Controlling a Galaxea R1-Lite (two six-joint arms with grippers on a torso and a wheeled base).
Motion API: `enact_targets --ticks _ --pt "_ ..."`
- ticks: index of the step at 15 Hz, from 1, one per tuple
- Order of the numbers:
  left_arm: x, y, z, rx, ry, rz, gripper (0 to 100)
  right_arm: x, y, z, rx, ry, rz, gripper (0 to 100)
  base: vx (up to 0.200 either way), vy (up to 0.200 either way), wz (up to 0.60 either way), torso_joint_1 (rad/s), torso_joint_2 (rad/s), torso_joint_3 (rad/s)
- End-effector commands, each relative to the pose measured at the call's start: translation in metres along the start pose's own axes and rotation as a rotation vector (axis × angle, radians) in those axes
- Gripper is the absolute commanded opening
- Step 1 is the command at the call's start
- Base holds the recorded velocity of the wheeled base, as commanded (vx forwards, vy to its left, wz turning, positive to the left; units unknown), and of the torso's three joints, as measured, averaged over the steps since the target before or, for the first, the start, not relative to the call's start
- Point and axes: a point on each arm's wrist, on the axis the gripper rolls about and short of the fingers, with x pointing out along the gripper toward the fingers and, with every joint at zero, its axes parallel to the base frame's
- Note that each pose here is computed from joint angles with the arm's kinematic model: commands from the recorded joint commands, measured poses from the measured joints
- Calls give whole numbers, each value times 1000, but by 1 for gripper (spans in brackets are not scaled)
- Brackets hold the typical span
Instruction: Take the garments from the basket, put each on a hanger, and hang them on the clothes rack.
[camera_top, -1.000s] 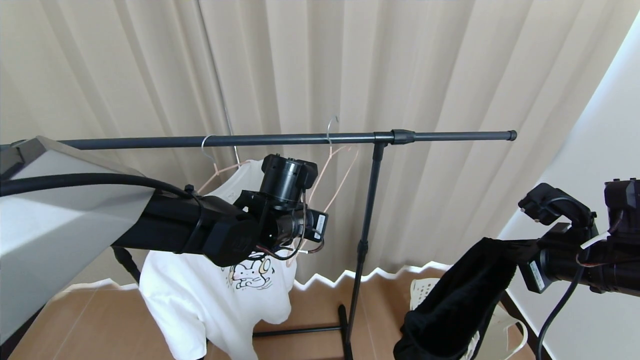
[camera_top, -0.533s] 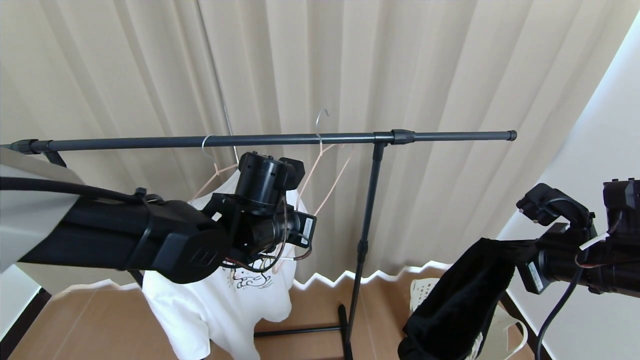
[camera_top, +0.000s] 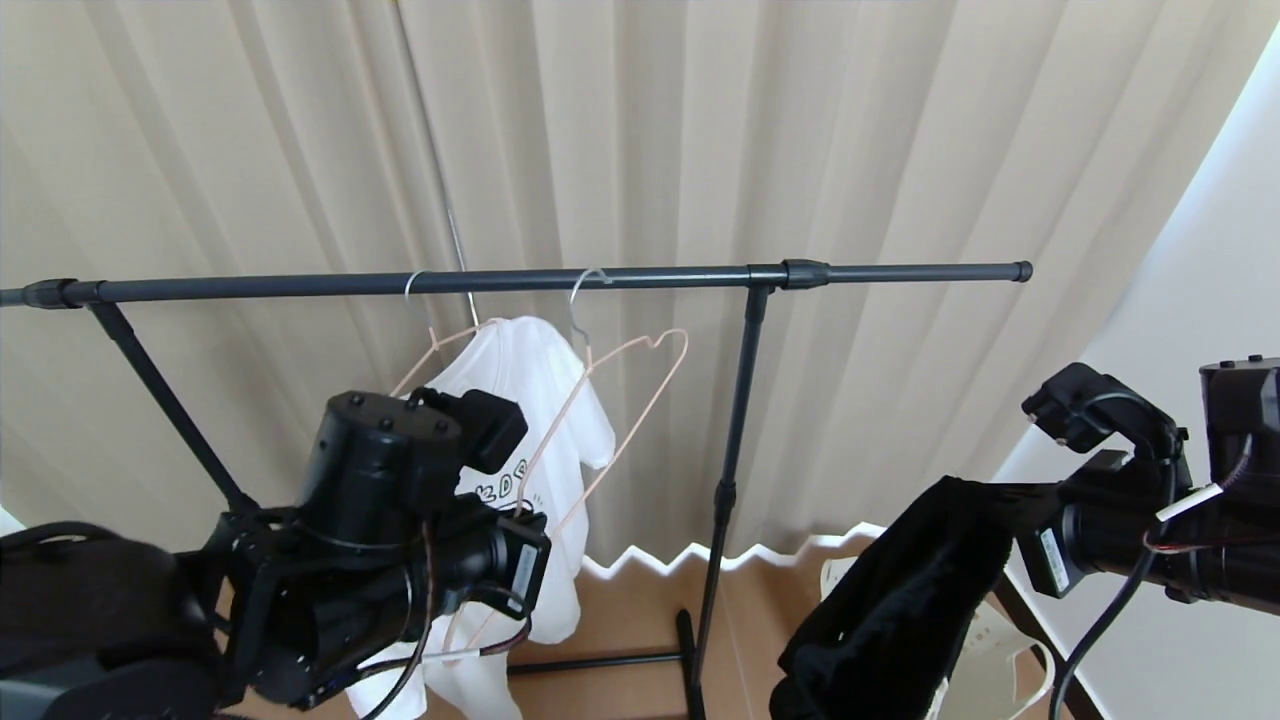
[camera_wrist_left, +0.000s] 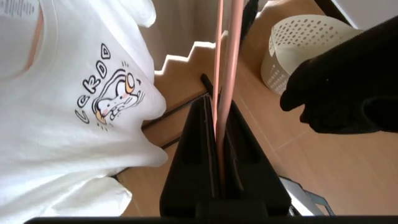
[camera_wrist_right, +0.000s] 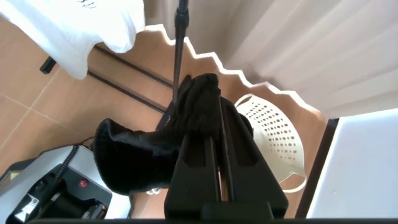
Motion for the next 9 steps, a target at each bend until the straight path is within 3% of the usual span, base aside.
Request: enact_targets --ticks 1,4,9 --pt "-26 5 -23 -5 -48 -15 0 -7 13 6 9 -28 -7 0 0 0 0 0 0 0" --pt "-39 9 -36 -7 -59 -37 0 -7 11 16 16 -46 -107 0 0 0 0 0 0 0" --pt "-58 14 -54 -10 -72 -112 0 -4 25 19 -20 -32 -232 0 0 0 0 0 0 0"
